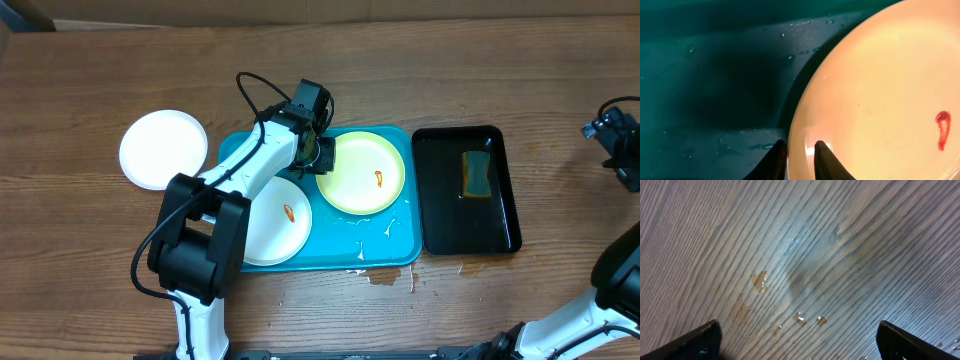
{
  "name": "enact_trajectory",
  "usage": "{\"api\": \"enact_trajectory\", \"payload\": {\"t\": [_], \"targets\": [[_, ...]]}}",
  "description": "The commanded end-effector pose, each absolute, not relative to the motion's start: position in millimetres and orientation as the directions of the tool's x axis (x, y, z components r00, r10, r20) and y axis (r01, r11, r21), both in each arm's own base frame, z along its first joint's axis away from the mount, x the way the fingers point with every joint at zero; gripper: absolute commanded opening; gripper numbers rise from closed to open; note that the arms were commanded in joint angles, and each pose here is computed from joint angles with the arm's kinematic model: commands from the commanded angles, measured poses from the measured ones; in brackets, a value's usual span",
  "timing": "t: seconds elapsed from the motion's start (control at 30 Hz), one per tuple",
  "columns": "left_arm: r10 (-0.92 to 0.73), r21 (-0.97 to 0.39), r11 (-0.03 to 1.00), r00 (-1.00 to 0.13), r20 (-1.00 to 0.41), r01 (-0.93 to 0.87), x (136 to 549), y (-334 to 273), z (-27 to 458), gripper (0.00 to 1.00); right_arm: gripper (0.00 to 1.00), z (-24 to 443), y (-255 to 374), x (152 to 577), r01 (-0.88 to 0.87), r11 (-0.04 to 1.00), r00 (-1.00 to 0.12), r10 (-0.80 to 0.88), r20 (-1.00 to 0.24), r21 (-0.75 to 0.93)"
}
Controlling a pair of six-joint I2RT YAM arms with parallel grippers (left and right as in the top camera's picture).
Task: Clean dirty plates on tray and stack at the side
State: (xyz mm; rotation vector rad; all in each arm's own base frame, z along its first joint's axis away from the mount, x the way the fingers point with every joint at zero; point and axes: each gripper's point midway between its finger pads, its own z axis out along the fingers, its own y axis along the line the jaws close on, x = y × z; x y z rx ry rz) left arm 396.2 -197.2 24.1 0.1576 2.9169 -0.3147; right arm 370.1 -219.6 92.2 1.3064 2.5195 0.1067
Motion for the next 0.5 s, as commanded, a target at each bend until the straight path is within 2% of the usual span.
{"api": "enact_trajectory", "payload": {"t": [0.0,0.03,0.13,0.27,0.47], "targets": [[0.114,-0.189,0.969,-0.968,-0.222,0.157,398,-200,23,0.21,1.0,109,-193,373,0.738,0.597,-0.577,0.8,-0.164,0.314],[0.114,-0.188,0.969,-0.968,-0.221,0.158,398,-200,22,0.21,1.0,109,-188,374,0.706,0.626,-0.612,0.775,-0.159,0.333],[0.123,-0.186,0.968,-0.967,-0.225,0.167,398,-200,22,0.2,1.0,114,-166,377,0.662,0.616,-0.643,0.76,-0.099,0.427],[0.128,-0.186,0.967,-0.965,-0.229,0.172,399,-201,22,0.22,1.0,125,-123,388,0.48,0.691,-0.775,0.623,-0.108,0.541],[0.141,-0.184,0.965,-0.961,-0.238,0.188,400,-201,23,0.26,1.0,118,-69,390,0.389,0.782,-0.87,0.486,-0.086,0.486]]}}
